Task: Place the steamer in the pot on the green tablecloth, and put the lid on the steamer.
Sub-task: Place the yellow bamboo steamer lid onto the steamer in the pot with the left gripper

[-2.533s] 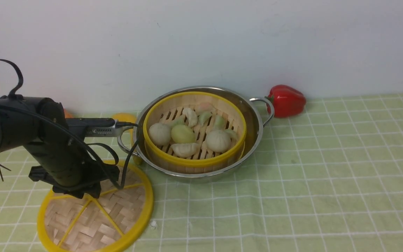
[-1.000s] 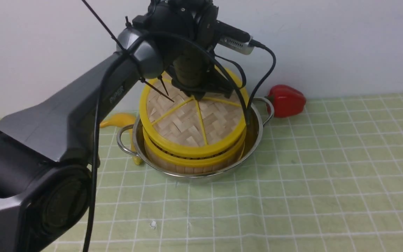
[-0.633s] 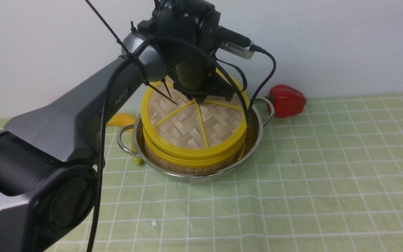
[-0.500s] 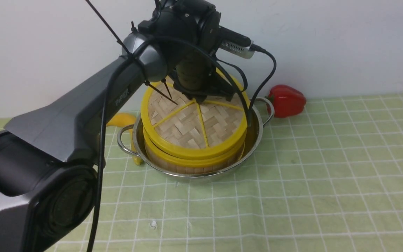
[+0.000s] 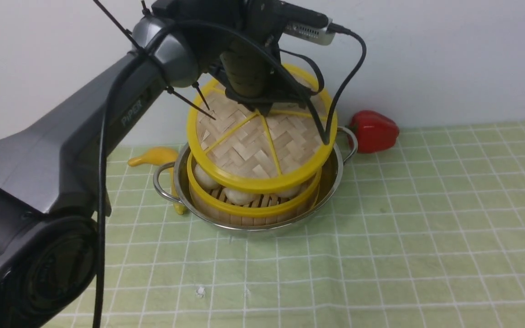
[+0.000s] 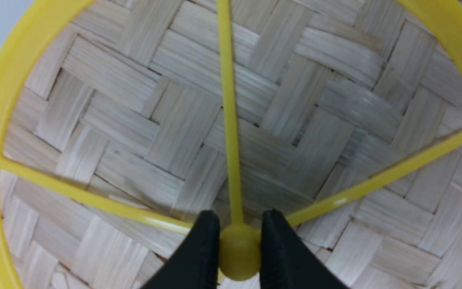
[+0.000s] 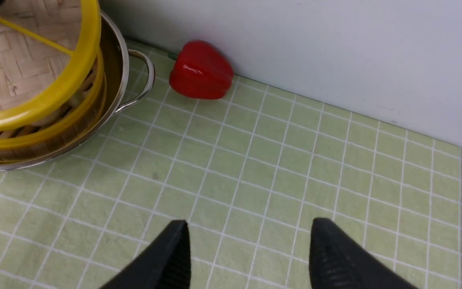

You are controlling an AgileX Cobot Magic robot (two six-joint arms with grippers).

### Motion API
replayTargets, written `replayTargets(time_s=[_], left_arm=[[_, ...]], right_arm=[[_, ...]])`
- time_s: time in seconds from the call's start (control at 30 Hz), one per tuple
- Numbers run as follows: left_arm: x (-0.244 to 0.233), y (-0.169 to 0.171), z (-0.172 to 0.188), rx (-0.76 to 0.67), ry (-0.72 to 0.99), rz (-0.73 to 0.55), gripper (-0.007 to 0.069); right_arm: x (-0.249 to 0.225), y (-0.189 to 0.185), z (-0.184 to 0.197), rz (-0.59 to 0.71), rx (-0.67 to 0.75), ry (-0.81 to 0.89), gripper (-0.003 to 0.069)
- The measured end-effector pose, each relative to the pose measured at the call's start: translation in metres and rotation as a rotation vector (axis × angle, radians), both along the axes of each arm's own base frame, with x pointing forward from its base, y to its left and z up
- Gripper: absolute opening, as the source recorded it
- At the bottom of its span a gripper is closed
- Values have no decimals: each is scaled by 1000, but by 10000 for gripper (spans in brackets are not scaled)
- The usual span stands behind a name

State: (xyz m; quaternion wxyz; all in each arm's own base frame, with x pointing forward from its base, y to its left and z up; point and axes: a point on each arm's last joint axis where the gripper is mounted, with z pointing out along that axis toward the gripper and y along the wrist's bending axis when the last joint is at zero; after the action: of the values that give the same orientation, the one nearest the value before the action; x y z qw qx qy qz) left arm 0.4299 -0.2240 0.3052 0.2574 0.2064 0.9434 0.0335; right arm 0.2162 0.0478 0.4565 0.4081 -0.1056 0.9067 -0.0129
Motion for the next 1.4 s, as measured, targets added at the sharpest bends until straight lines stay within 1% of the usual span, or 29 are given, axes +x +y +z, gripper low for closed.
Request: replayTargets(time_s=[0.23, 0.5, 0.77, 1.1, 1.4], left_arm=[[-5, 0, 2, -23, 18, -4, 116], [-18, 11, 3, 35, 41, 2, 116], [-18, 11, 0, 41, 46, 2, 116], [-5, 6, -34, 90, 86, -12, 116], [1, 2, -35, 72, 32, -31, 116]], right_arm=[[0, 0, 0, 0, 0, 0, 407], [0, 0, 0, 2, 4, 1, 407], [0, 2, 0, 10, 23, 7, 407], [-1, 2, 0, 11, 26, 7, 407], [-1, 2, 0, 12, 27, 8, 407]])
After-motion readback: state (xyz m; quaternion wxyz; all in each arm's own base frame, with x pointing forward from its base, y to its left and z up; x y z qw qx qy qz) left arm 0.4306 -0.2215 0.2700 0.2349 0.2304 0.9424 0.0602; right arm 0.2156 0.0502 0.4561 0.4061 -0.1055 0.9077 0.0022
